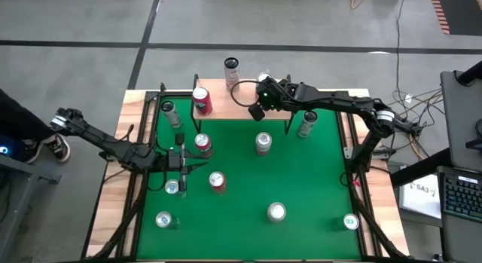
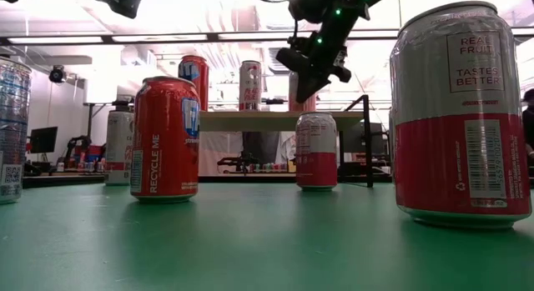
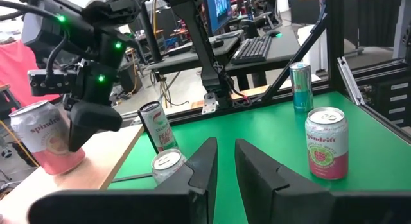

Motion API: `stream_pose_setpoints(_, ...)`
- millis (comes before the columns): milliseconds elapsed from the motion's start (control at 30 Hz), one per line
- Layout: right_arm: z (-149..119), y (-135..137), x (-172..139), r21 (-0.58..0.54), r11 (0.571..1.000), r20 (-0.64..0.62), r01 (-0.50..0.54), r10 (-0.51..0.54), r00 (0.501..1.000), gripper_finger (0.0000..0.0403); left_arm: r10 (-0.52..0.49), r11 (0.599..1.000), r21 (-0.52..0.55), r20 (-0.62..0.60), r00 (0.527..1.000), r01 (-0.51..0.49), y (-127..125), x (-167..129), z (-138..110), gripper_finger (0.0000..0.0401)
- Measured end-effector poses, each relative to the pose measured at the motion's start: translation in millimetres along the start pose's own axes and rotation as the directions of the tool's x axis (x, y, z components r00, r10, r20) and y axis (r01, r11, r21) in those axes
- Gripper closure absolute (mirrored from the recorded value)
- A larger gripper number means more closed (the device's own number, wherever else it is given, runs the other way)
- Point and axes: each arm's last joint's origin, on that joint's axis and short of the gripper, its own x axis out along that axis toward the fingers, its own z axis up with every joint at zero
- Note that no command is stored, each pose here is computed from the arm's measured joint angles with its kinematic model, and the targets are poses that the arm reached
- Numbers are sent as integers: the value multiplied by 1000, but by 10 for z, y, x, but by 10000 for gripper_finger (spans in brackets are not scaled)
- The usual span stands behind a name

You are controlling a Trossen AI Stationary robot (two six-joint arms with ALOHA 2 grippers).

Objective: Place canned beverage on shelf
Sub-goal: Put the bottom right white orange soda can on the shelf

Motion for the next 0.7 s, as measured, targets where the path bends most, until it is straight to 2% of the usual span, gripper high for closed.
stream_pose_setpoints(267, 15, 5, 18, -9, 1000, 15, -3, 3, 1000, 390, 0, 1000, 0, 0, 1000, 0, 0, 0, 0, 363)
stream_pose_setpoints(533, -39, -23, -4, -27, 1000, -42, 12, -13, 999, 390, 0, 1000, -2, -1, 1000, 0, 0, 0, -1, 363)
stream_pose_setpoints(700, -18, -77, 12, -30, 998, -27, 55, -55, 998, 390, 0, 1000, -2, -2, 1000, 0, 0, 0, -2, 363)
